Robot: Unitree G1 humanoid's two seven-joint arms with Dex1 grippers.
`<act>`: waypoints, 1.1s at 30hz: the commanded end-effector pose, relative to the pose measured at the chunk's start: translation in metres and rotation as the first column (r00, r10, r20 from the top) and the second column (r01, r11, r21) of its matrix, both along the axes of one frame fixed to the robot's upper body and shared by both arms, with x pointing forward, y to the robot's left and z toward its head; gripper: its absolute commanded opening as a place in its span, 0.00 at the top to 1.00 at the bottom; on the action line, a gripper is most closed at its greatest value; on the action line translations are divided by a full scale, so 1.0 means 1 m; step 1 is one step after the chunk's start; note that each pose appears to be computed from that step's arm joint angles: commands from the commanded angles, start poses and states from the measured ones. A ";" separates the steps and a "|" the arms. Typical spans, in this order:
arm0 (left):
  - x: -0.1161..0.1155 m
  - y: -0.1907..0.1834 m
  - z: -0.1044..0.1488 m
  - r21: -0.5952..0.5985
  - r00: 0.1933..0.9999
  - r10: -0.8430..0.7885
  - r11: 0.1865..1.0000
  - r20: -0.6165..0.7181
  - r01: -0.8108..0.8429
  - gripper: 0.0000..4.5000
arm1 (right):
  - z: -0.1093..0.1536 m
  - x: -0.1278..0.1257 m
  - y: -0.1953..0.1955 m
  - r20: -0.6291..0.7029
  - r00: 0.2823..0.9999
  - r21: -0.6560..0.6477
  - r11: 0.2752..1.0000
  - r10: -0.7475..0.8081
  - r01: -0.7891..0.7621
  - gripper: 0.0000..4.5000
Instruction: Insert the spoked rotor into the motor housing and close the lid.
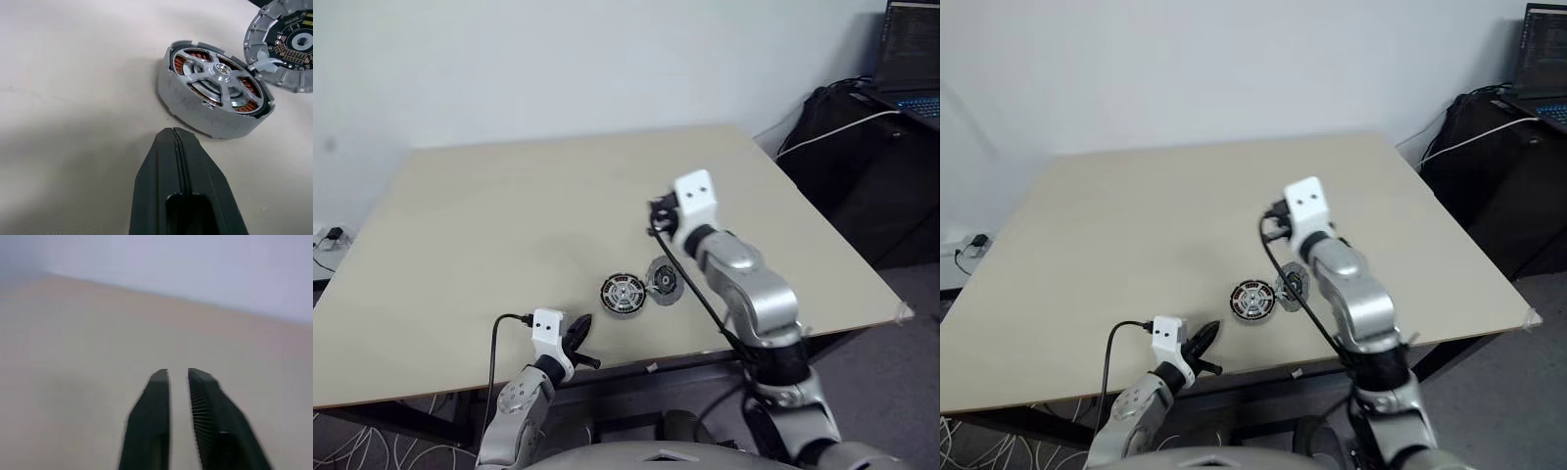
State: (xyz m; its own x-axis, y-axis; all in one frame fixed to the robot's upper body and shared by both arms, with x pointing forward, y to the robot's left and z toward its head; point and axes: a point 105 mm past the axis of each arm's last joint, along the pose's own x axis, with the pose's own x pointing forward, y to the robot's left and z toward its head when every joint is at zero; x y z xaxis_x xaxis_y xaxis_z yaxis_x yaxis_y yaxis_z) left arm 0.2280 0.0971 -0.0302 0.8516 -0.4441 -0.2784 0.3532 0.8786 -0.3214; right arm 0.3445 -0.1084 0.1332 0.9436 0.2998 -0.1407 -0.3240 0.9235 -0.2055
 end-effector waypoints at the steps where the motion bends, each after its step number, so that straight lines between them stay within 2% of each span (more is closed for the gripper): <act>1: 0.004 -0.006 0.018 -0.005 0.996 -0.049 0.999 0.075 0.049 1.00 | 0.005 -0.013 -0.041 0.118 0.983 -0.071 0.986 -0.139 0.148 1.00; 3: 0.004 -0.008 0.018 -0.003 0.994 -0.078 0.997 0.076 0.079 1.00 | -0.011 -0.025 -0.065 0.099 0.975 -0.130 0.969 -0.197 0.209 1.00; 5: 0.004 -0.010 0.019 0.004 0.992 -0.104 0.995 0.075 0.104 1.00 | -0.025 -0.036 -0.081 0.103 0.973 -0.248 0.942 -0.205 0.225 1.00; 7: 0.005 -0.011 0.019 0.008 0.990 -0.122 0.993 0.075 0.122 1.00 | -0.039 -0.045 -0.085 0.066 0.982 -0.299 0.936 -0.177 0.188 1.00; 9: 0.005 -0.012 0.019 0.009 0.988 -0.139 0.990 0.069 0.139 1.00 | -0.059 -0.058 -0.080 -0.007 0.998 -0.332 0.941 -0.068 0.062 1.00; 15: 0.004 -0.013 0.018 0.010 0.986 -0.154 0.988 0.061 0.153 1.00 | -0.082 -0.068 -0.063 -0.086 0.996 -0.226 0.973 0.026 -0.045 1.00; 24: 0.004 -0.011 0.018 0.011 0.989 -0.134 0.991 0.059 0.134 1.00 | -0.101 -0.051 -0.031 -0.127 0.986 -0.177 0.976 0.109 -0.130 1.00; 33: 0.004 -0.009 0.019 0.004 0.992 -0.107 0.994 0.063 0.107 1.00 | -0.103 -0.042 -0.019 -0.148 0.976 -0.144 0.972 0.162 -0.184 1.00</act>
